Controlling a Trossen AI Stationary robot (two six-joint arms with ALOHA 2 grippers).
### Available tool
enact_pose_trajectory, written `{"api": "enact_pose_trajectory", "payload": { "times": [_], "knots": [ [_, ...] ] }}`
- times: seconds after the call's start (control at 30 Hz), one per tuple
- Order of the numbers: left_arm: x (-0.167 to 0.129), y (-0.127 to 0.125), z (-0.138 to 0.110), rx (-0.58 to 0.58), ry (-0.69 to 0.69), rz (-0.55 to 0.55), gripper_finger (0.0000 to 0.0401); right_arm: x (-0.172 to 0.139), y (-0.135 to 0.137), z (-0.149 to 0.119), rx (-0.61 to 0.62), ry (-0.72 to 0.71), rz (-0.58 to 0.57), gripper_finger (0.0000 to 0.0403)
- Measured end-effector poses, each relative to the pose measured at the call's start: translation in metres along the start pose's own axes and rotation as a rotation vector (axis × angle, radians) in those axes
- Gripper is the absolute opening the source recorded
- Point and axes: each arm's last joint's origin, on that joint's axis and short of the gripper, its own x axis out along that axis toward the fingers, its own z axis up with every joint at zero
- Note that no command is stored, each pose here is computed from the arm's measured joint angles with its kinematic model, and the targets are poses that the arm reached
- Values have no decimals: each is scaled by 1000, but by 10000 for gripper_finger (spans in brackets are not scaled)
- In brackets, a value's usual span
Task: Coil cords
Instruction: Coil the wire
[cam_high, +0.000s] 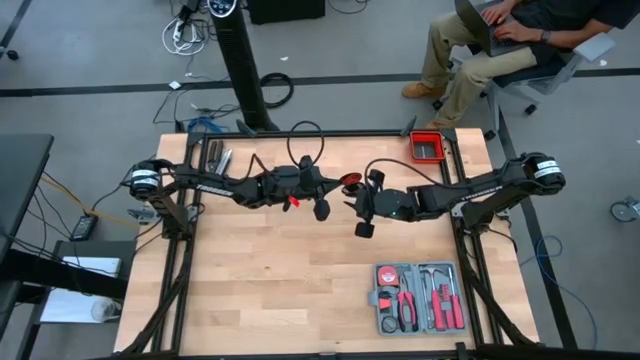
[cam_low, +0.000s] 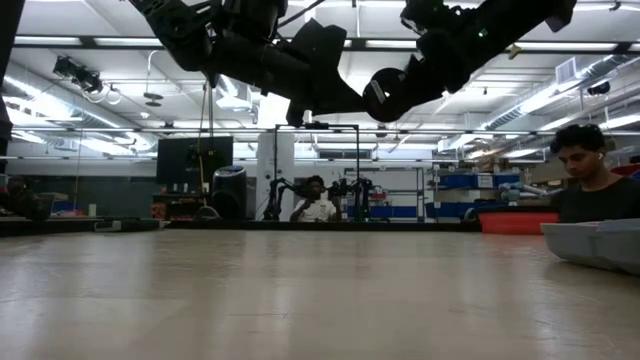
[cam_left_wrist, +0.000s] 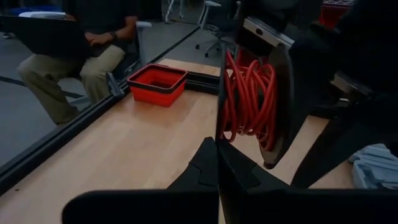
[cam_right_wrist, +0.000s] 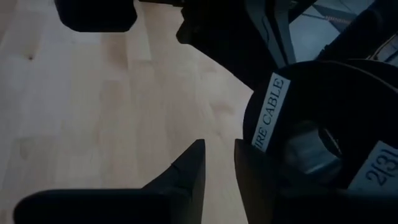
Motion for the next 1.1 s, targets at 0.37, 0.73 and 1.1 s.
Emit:
{"api": "enact_pose_trajectory", "payload": {
  "times": [0.37,0.73,1.1],
  "knots": [
    [0,0,-5,19,62,-4,0,-3,4,1,39,-6,87,78],
    [-2,2,-18,39,192,9,0,-31,18,11,142,-92,100,75],
    [-2,1,-19,46,210,-21,0,-40,-11,11,83,-62,35,74]
  ]
}}
